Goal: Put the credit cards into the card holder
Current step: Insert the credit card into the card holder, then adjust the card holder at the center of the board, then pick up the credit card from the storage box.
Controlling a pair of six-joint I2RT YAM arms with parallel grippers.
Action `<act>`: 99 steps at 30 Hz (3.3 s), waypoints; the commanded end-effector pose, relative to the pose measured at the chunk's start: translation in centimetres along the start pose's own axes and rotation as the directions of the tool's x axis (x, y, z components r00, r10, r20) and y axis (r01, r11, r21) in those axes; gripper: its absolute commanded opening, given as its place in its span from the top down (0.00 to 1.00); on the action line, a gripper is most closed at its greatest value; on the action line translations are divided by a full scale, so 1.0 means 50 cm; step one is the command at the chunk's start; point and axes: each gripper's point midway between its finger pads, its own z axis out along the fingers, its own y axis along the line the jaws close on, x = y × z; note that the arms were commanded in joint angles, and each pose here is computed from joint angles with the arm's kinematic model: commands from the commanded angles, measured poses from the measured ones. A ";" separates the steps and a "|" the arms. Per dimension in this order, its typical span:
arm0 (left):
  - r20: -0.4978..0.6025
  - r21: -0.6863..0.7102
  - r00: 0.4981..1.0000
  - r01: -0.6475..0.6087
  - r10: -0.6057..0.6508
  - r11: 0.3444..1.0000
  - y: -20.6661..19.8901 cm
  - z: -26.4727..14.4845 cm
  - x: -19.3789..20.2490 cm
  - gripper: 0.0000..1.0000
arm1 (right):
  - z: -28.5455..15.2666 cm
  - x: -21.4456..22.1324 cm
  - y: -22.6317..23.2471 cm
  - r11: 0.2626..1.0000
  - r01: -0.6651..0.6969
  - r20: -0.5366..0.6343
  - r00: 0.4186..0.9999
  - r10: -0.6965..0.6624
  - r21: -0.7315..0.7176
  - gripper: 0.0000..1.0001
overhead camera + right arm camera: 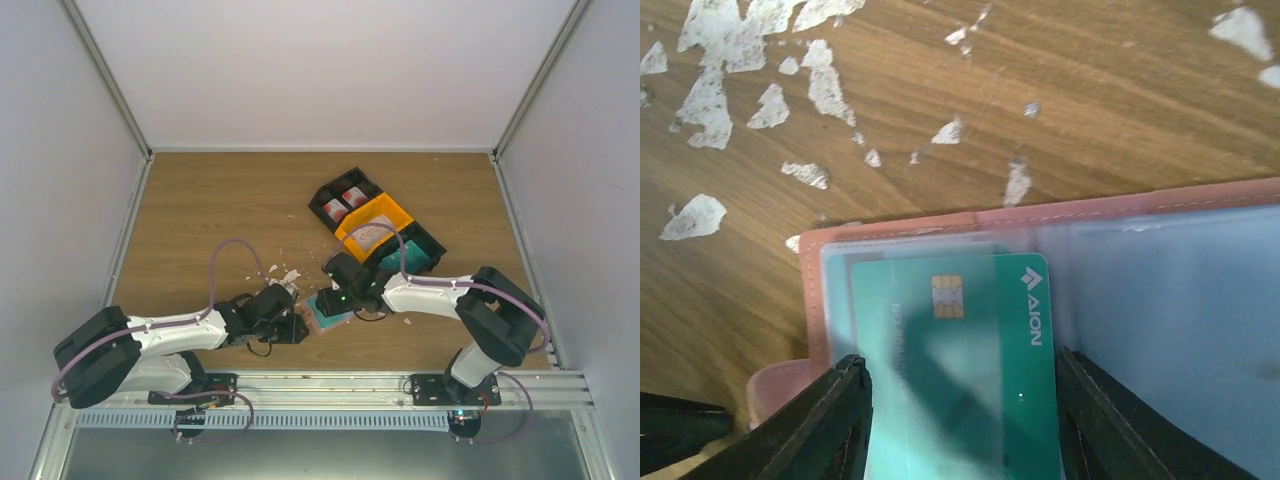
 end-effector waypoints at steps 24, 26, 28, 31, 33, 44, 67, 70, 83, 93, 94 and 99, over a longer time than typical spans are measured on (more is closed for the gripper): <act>0.100 -0.080 0.995 0.006 0.002 0.997 0.027 0.002 -0.067 0.56 | -0.107 -0.076 -0.145 0.950 -0.120 0.132 0.988 0.085 0.289 0.36; 0.107 -0.071 0.994 0.008 0.000 0.997 0.026 -0.005 -0.076 0.53 | -0.096 -0.072 -0.156 0.951 -0.136 0.105 0.988 0.111 0.279 0.36; 0.118 -0.065 0.993 0.006 0.002 0.998 0.025 -0.012 -0.085 0.51 | -0.078 -0.057 -0.153 0.957 -0.142 0.070 0.989 0.128 0.254 0.36; 0.128 -0.051 0.992 0.006 0.000 0.999 0.025 -0.020 -0.094 0.49 | -0.055 -0.033 -0.149 0.964 -0.149 0.026 0.989 0.146 0.221 0.35; 0.133 -0.037 0.991 0.006 -0.001 0.999 0.024 -0.026 -0.098 0.47 | -0.047 -0.019 -0.150 0.963 -0.159 0.006 0.987 0.162 0.218 0.34; 0.187 0.021 0.982 0.000 -0.004 1.000 0.018 -0.076 -0.124 0.40 | -0.073 -0.002 -0.039 0.982 -0.189 -0.072 0.979 0.189 0.002 0.35; 0.296 0.201 0.955 -0.065 0.003 0.977 -0.114 -0.083 -0.326 0.32 | -0.150 -0.401 -0.317 0.944 0.204 -0.012 0.978 -0.208 0.260 0.49; 0.301 0.217 0.954 -0.065 -0.004 0.974 -0.129 -0.064 -0.357 0.34 | -0.101 -0.389 -0.332 0.948 0.225 -0.071 0.974 -0.214 0.225 0.46; 0.280 0.257 0.956 0.009 -0.083 0.966 -0.155 0.058 -0.443 0.47 | 0.005 -0.339 -0.360 0.967 0.224 -0.212 0.958 -0.195 0.119 0.40; 0.232 0.245 0.969 0.030 -0.089 0.969 -0.168 0.153 -0.483 0.58 | 0.011 -0.310 -0.324 0.980 0.197 -0.217 0.956 -0.199 -0.031 0.61; 0.235 0.244 0.968 0.024 -0.083 0.969 -0.174 0.157 -0.491 0.59 | 0.013 -0.307 -0.324 0.981 0.190 -0.221 0.956 -0.194 -0.038 0.63; 0.223 0.214 0.972 0.021 -0.070 0.976 -0.171 0.187 -0.501 0.66 | 0.012 -0.309 -0.314 0.982 0.176 -0.209 0.960 -0.186 -0.066 0.70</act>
